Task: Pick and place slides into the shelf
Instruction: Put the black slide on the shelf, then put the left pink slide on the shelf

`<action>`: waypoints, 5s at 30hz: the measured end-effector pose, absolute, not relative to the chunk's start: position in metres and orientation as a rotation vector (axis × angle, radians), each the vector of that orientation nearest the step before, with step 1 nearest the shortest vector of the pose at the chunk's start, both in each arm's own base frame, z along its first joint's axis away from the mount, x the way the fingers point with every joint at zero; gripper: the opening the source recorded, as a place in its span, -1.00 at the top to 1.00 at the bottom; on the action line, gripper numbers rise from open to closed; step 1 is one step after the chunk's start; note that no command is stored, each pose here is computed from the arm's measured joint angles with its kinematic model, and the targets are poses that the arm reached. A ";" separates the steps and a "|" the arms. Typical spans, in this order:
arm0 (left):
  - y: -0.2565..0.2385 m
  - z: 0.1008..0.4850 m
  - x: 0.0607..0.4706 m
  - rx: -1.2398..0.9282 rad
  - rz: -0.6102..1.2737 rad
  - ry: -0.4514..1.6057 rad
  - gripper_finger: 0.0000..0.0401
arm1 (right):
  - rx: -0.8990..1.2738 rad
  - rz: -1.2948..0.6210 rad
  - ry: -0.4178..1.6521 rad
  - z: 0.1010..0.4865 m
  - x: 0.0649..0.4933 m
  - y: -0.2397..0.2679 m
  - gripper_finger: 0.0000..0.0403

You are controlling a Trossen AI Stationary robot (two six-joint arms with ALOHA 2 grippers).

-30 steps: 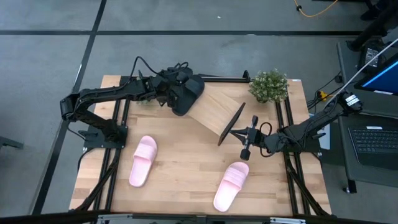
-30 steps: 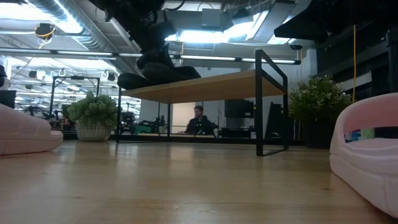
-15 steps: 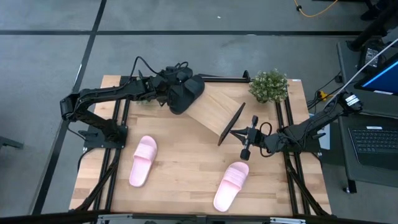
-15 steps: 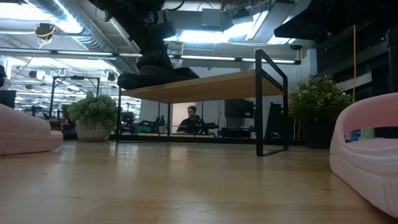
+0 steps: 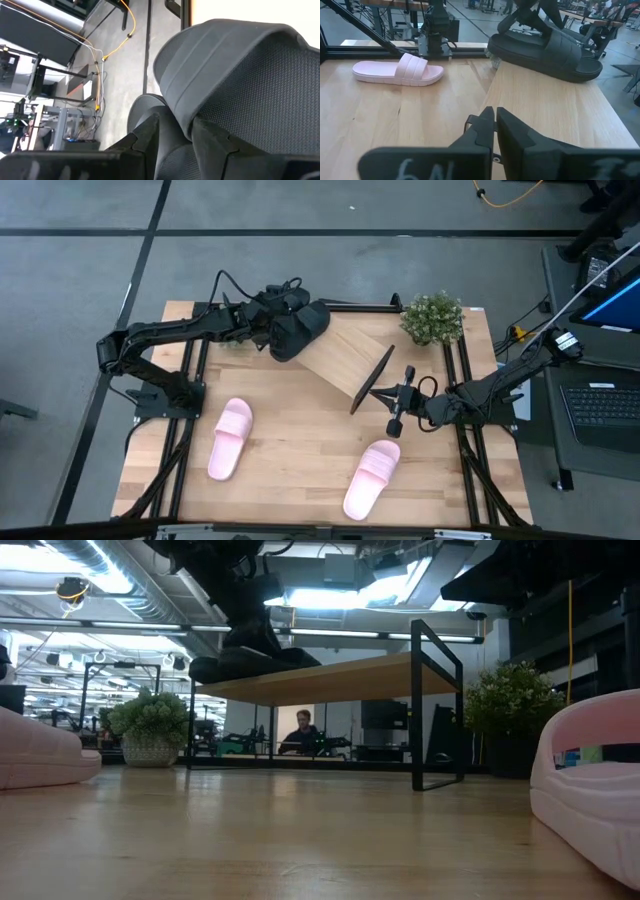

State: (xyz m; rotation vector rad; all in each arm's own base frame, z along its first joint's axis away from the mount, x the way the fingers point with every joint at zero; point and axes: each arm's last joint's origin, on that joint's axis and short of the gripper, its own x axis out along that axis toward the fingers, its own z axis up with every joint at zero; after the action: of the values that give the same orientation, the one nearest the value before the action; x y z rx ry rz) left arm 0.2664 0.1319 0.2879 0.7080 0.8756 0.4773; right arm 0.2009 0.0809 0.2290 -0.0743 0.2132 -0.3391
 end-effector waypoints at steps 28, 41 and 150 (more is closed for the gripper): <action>0.114 0.285 0.271 0.724 0.490 0.923 0.32 | -0.073 -0.338 0.213 0.229 0.201 0.081 0.88; 0.084 0.288 0.275 0.838 0.547 0.965 0.32 | -0.069 -0.338 0.212 0.229 0.201 0.081 0.88; -0.098 0.230 0.161 0.069 0.016 0.266 0.45 | 0.199 -0.550 1.239 0.230 0.280 0.294 0.97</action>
State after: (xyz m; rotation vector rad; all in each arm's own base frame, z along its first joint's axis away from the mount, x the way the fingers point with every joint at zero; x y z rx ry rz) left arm 0.1609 -0.0976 0.2303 0.0687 0.2655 0.0162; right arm 0.2804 0.2936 0.2298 0.1985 1.2393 -0.5498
